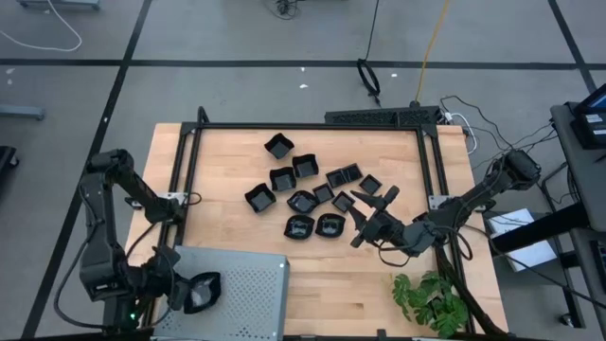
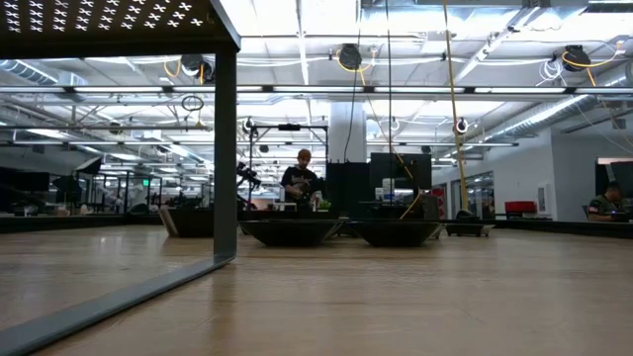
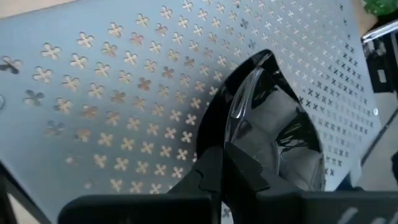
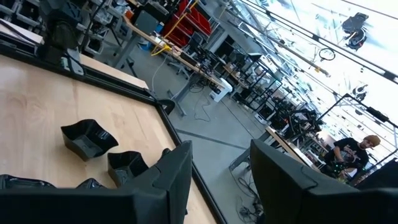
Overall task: Pick & Place Mini shaped plates
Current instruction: Stack the leaf-shaped plate on top of the other leaf-shaped plate on the shelf
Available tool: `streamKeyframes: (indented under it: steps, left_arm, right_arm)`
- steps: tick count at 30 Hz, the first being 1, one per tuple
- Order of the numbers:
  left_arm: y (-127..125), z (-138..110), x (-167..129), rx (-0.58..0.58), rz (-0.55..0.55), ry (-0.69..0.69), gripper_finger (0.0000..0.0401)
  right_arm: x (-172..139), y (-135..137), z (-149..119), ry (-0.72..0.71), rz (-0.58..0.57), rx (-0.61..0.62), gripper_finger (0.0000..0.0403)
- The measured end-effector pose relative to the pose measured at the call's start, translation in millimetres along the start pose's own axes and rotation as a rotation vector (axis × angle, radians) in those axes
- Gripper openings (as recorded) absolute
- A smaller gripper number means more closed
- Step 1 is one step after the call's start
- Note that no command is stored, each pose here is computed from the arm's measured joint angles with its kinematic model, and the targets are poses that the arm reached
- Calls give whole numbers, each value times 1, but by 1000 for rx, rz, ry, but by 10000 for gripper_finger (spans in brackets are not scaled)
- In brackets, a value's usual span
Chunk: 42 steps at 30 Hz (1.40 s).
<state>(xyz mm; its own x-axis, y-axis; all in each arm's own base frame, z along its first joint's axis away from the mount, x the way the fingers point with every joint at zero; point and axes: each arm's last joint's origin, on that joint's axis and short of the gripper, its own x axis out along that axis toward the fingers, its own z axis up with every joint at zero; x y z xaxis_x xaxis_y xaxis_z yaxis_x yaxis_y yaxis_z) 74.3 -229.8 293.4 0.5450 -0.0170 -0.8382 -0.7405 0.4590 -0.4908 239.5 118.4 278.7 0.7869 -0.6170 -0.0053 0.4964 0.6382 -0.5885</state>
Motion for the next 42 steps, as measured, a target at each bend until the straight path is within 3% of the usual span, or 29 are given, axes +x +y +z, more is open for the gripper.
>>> streamKeyframes:
  steps: [12, 18, 31, 36, 42]
  left_arm:
    - [6, 4, -1, 93, 36, -54, 97]
    - [2, 5, -2, 165, -61, -128, 133]
    - [0, 12, -4, 349, -140, -274, 154]
    - [-2, 27, -14, 470, -266, -520, 154]
    - [-16, 47, -14, 602, -354, -934, 154]
  right_arm:
    - [0, 0, 0, 0, 1, 0, 170]
    - [0, 0, 0, 0, 1, 0, 176]
    - [0, 0, 0, -1, 1, 0, 176]
    - [-1, 2, 0, -19, 36, 29, 177]
    - [-1, 13, -11, -14, 211, 86, 183]
